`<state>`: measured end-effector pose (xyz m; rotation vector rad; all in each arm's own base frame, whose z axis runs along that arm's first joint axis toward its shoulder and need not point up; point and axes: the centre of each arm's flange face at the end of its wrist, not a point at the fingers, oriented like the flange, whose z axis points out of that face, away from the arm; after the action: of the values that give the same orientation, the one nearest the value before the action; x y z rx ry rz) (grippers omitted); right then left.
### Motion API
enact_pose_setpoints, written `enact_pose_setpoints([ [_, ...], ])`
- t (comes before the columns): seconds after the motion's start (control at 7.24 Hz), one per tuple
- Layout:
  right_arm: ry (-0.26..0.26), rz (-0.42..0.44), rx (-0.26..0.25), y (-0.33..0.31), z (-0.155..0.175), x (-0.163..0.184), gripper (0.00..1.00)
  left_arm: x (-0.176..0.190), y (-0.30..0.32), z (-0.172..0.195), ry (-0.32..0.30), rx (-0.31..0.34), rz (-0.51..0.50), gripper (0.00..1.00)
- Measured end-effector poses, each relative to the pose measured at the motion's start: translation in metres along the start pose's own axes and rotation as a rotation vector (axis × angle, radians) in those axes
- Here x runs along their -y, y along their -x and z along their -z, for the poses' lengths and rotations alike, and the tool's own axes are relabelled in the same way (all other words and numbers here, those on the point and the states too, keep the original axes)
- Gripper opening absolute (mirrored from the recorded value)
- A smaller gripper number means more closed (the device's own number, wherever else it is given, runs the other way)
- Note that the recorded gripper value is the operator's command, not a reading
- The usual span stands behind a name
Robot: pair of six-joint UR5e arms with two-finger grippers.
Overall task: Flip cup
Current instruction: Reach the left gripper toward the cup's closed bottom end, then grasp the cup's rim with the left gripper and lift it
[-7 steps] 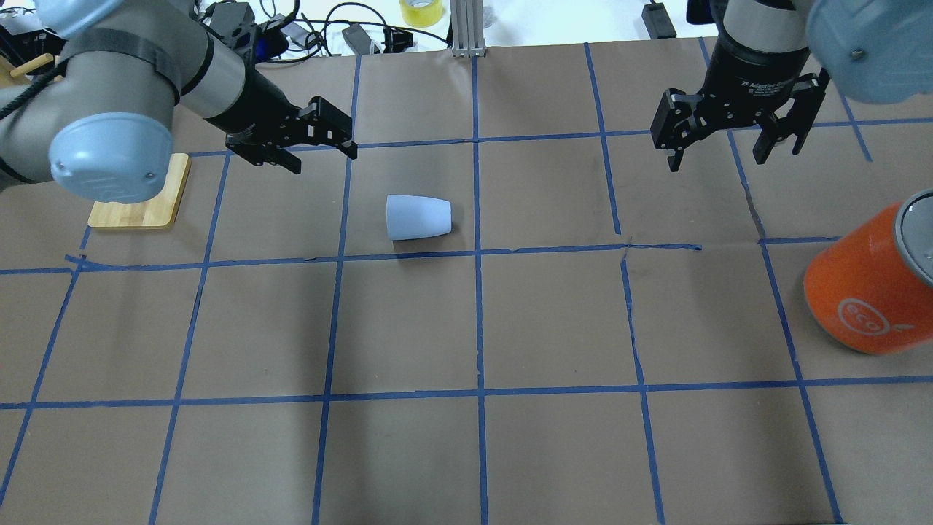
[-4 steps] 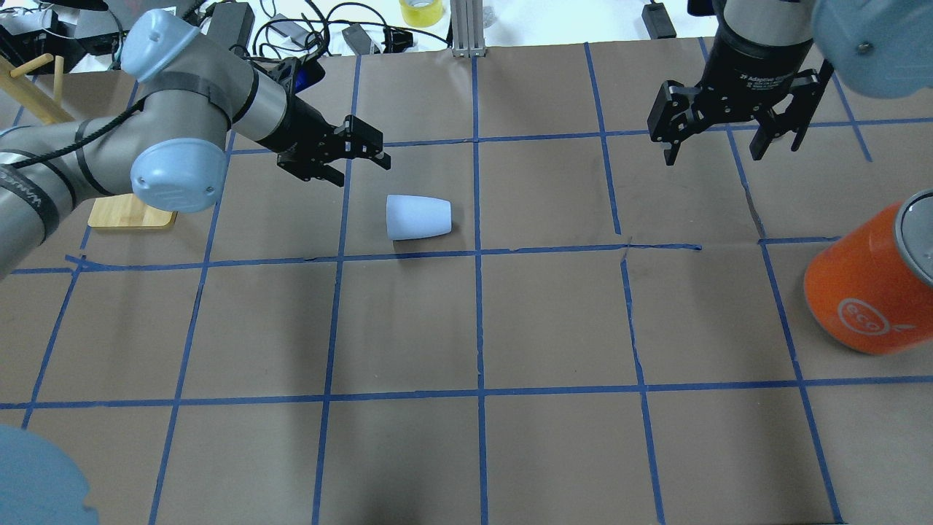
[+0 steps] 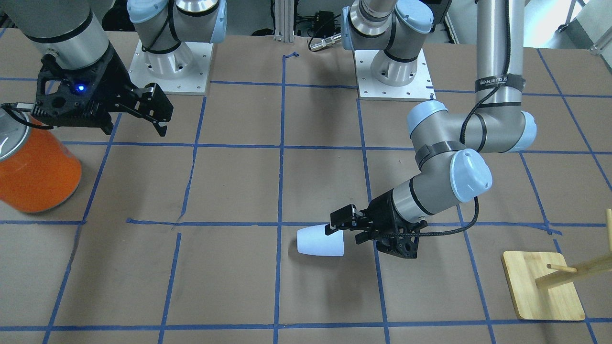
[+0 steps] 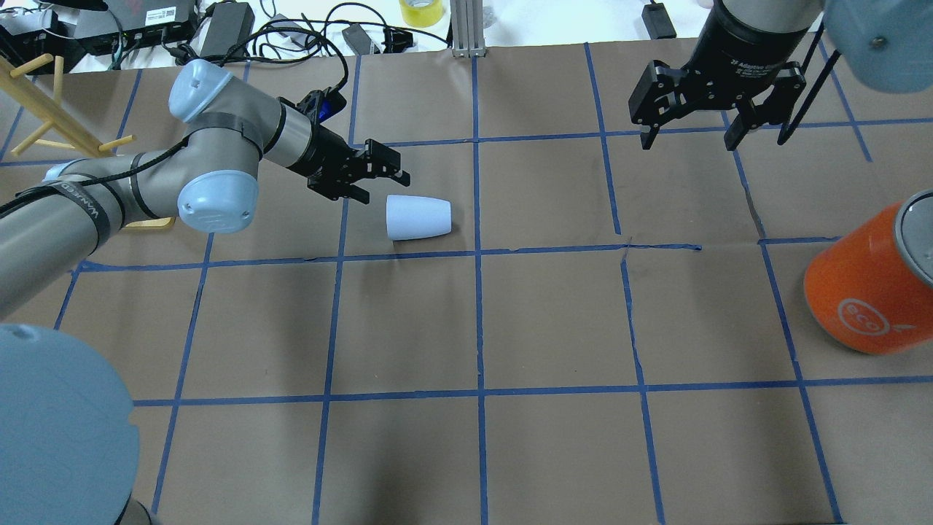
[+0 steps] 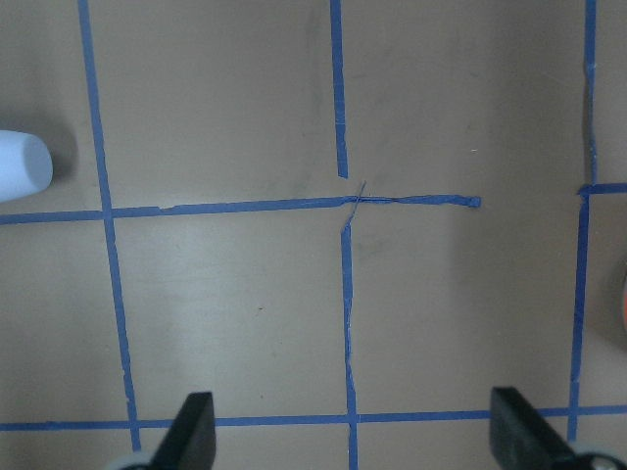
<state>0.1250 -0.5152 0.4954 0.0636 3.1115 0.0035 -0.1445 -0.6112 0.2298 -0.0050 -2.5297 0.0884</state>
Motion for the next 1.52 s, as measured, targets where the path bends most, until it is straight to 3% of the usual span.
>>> enact_pose_setpoints([
  [0.41, -0.013, 0.001, -0.123, -0.014, 0.004, -0.002, 1.0, -0.001, 0.006, -0.02, 0.024, -0.088, 0.03, 0.94],
  [0.97, -0.021, -0.004, -0.15, -0.019, 0.005, 0.0, 1.0, -0.003, 0.012, -0.033, 0.044, -0.118, 0.051, 0.93],
  [1.52, -0.027, -0.004, -0.15, -0.019, 0.006, 0.0, 1.0, -0.003, 0.01, -0.037, 0.051, -0.171, 0.087, 0.31],
])
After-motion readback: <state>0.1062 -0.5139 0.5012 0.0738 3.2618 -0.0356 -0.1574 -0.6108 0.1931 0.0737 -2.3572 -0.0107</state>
